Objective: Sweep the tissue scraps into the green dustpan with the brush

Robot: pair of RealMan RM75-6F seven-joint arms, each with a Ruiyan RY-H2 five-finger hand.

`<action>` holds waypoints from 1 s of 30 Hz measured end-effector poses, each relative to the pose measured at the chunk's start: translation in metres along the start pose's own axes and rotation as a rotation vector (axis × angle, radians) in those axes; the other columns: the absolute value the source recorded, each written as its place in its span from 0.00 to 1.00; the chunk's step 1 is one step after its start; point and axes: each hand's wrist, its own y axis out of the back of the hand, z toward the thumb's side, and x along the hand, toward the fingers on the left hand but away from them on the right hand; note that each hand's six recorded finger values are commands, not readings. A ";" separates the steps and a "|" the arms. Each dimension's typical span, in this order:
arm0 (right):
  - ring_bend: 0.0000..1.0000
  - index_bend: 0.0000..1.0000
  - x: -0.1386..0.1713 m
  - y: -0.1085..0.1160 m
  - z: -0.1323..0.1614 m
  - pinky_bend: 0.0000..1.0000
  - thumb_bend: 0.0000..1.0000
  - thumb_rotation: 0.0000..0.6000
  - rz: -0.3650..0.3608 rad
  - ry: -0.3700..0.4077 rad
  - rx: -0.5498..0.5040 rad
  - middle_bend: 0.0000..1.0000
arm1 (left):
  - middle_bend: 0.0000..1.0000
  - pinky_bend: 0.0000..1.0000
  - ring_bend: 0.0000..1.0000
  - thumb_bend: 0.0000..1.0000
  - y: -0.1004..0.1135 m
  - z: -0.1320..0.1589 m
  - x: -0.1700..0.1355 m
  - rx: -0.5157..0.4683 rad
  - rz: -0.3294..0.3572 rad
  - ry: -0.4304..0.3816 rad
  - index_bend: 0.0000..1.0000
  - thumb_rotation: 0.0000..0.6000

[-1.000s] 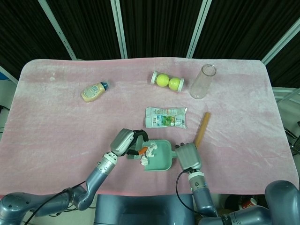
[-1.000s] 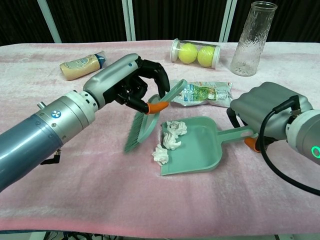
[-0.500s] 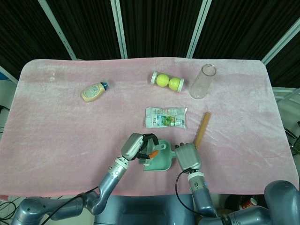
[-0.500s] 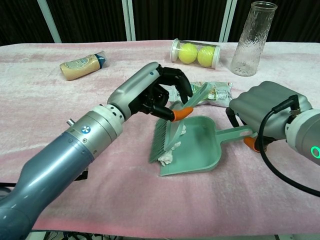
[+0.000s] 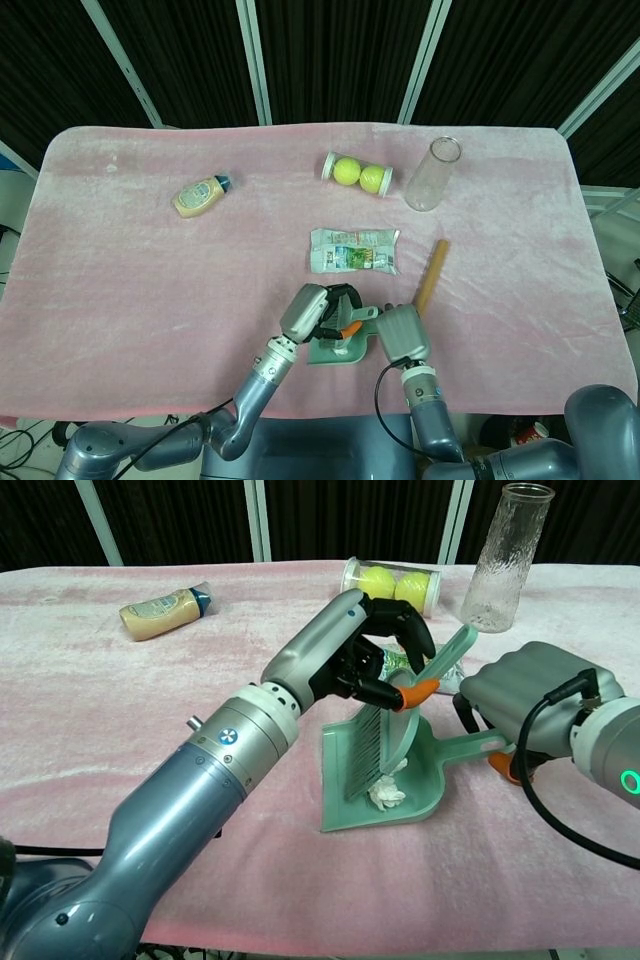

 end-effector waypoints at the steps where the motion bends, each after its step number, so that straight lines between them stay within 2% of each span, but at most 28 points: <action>1: 0.60 0.51 -0.001 0.000 0.000 0.73 0.39 1.00 0.001 -0.002 0.000 0.51 | 0.64 0.97 0.83 0.37 0.001 -0.001 0.000 0.001 0.001 -0.001 0.55 1.00; 11: 0.60 0.51 -0.004 -0.005 -0.002 0.73 0.39 1.00 0.009 -0.010 -0.001 0.50 | 0.64 0.97 0.83 0.37 0.012 0.001 0.000 -0.006 0.018 -0.014 0.55 1.00; 19: 0.60 0.51 -0.007 -0.006 -0.004 0.73 0.39 1.00 0.013 -0.023 -0.014 0.50 | 0.64 0.97 0.83 0.37 0.038 0.007 0.004 0.016 0.035 -0.052 0.55 1.00; 26: 0.60 0.51 -0.008 -0.007 -0.006 0.73 0.39 1.00 0.017 -0.028 -0.015 0.50 | 0.64 0.97 0.83 0.37 0.064 -0.003 0.004 0.137 0.015 -0.064 0.55 1.00; 30: 0.60 0.51 -0.008 -0.008 -0.006 0.73 0.39 1.00 0.019 -0.028 -0.013 0.50 | 0.64 0.97 0.83 0.37 0.081 -0.017 0.001 0.260 -0.028 -0.053 0.55 1.00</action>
